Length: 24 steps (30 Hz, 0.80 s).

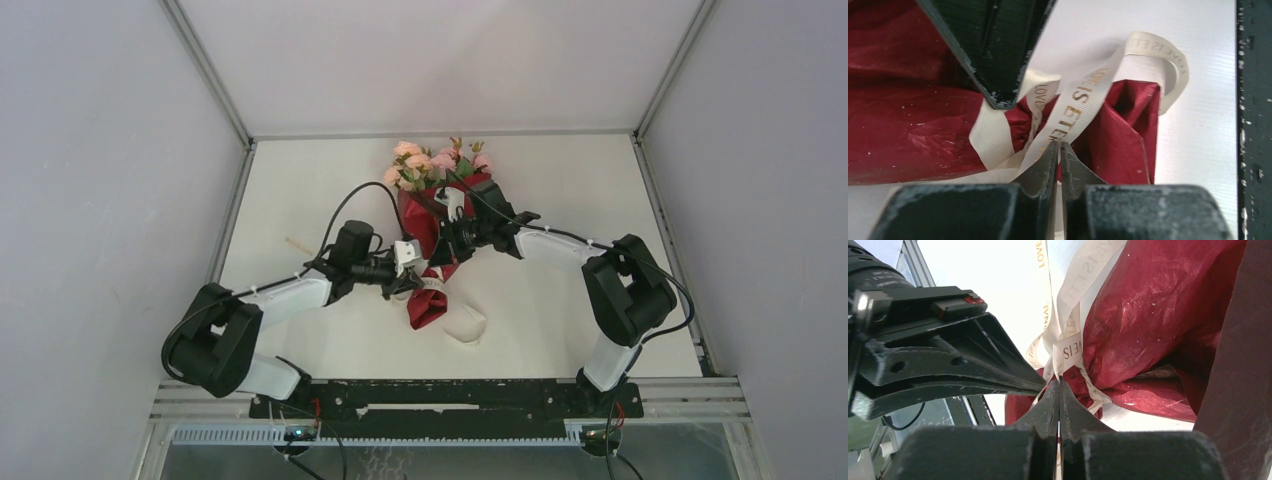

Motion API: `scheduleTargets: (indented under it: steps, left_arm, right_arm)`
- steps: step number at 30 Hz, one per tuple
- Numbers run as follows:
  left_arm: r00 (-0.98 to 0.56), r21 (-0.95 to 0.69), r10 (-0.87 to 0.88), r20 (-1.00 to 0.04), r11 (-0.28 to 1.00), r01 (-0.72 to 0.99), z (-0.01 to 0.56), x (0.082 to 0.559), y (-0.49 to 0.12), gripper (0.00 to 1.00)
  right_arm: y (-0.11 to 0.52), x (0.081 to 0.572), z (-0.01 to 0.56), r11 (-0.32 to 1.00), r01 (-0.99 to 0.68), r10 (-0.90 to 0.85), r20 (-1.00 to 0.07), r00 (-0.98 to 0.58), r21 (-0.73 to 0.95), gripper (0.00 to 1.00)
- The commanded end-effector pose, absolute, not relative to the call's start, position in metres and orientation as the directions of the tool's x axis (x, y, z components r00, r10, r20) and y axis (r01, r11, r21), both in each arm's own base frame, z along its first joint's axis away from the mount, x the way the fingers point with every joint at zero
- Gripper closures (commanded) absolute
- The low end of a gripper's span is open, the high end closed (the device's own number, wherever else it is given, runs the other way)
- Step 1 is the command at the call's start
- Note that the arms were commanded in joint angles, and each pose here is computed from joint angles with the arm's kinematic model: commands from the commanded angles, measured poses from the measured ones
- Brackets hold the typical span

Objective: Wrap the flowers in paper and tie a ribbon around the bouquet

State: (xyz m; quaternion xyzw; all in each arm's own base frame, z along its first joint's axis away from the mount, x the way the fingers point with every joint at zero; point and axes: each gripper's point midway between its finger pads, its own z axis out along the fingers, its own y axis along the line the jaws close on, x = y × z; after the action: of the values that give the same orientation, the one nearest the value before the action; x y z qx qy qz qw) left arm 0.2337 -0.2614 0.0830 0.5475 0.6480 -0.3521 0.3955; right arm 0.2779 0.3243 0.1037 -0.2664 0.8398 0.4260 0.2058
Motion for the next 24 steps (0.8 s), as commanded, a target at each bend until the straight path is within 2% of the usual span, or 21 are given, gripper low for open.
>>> scheduleTargets:
  steps: [1,4,10,12,15,18,24]
  left_arm:
    - [-0.128,-0.018,0.411,-0.903,0.261,0.965,0.097,0.263,-0.274,0.93]
    - [-0.175,-0.022,0.388,-0.905,0.368,0.929,0.096,0.282,-0.273,0.93]
    - [-0.158,0.011,0.365,-0.917,0.421,0.907,0.1,0.287,-0.267,0.85]
    - [-0.147,0.004,0.36,-0.921,0.386,0.923,0.104,0.277,-0.268,0.8]
    - [-0.089,0.01,0.356,-0.93,0.267,0.964,0.116,0.253,-0.268,0.74]
    - [-0.053,0.009,0.349,-0.936,0.173,0.985,0.127,0.241,-0.264,0.61]
    - [0.005,0.079,0.339,-0.941,0.203,0.976,0.139,0.273,-0.265,0.4]
  right_arm:
    - [0.332,0.28,0.132,0.453,-0.642,-0.222,-0.618,-0.754,0.619,1.0]
    - [0.334,0.275,0.132,0.45,-0.639,-0.23,-0.61,-0.758,0.623,1.0]
    - [0.333,0.27,0.133,0.467,-0.634,-0.238,-0.603,-0.762,0.617,1.0]
    - [0.332,0.27,0.133,0.474,-0.63,-0.238,-0.599,-0.764,0.615,1.0]
    - [0.331,0.27,0.131,0.48,-0.626,-0.239,-0.595,-0.768,0.615,1.0]
    - [0.331,0.27,0.133,0.476,-0.627,-0.237,-0.596,-0.767,0.617,1.0]
    - [0.331,0.268,0.136,0.463,-0.636,-0.243,-0.601,-0.761,0.618,1.0]
